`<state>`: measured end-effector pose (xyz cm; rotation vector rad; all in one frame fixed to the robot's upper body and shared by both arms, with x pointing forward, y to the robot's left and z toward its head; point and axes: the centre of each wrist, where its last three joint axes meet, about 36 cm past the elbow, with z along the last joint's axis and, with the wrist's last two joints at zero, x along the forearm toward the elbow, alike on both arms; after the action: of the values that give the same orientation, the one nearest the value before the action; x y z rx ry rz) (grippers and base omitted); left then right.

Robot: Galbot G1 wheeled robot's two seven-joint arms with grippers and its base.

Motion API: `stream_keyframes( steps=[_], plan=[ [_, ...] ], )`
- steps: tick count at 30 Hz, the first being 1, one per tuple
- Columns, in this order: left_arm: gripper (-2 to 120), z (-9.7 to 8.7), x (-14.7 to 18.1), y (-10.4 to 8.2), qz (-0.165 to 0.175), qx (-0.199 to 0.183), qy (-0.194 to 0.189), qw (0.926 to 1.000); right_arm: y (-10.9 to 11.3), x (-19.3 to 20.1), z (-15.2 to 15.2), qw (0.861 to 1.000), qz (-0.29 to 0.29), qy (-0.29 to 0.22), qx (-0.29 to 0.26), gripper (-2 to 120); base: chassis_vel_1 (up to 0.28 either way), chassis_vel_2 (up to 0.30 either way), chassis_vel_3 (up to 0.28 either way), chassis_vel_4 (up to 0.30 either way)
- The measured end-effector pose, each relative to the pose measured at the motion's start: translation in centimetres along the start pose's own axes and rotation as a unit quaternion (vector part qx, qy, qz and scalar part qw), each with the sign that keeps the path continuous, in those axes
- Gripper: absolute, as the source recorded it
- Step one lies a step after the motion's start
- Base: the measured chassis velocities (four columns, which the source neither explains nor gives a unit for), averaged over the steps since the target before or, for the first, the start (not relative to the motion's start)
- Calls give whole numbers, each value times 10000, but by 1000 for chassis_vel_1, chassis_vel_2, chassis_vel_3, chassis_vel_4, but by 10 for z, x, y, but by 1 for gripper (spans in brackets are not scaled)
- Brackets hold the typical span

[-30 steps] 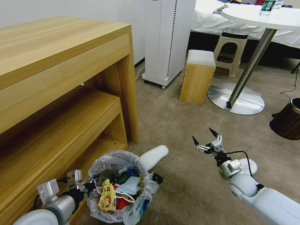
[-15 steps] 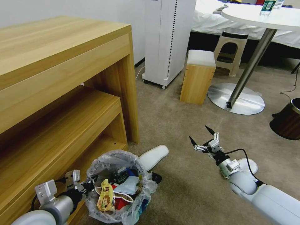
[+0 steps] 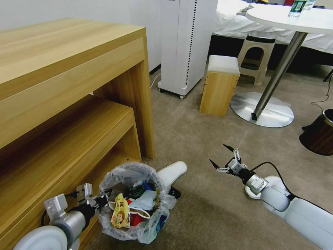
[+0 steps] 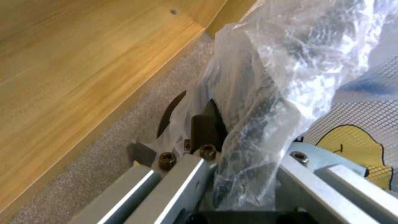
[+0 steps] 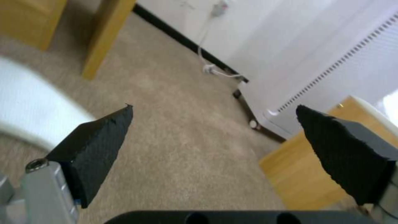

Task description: Pick up the trash bin and place the garbage on the floor into it.

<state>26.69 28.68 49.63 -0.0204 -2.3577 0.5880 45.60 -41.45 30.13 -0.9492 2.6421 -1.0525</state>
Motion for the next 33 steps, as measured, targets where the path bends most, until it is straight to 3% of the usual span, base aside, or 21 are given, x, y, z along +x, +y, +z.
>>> stream_keyframes(
  steps=[5, 10, 33],
  plan=[
    [0, -2, -4, 1, 3, 7, -19, 10000, -4, -4, 9, 9995, -218, -7, 228, 100, 0, 0, 0, 0],
    [0, -3, -8, 2, -4, 14, -22, 10000, -6, -24, 16, 9955, -456, -229, 793, 100, 0, 0, 0, 0],
    [0, 0, -11, 1, -6, 80, -13, 10000, 23, -62, 31, 9897, -434, -248, 1343, 100, 0, 0, 0, 0]
  ],
)
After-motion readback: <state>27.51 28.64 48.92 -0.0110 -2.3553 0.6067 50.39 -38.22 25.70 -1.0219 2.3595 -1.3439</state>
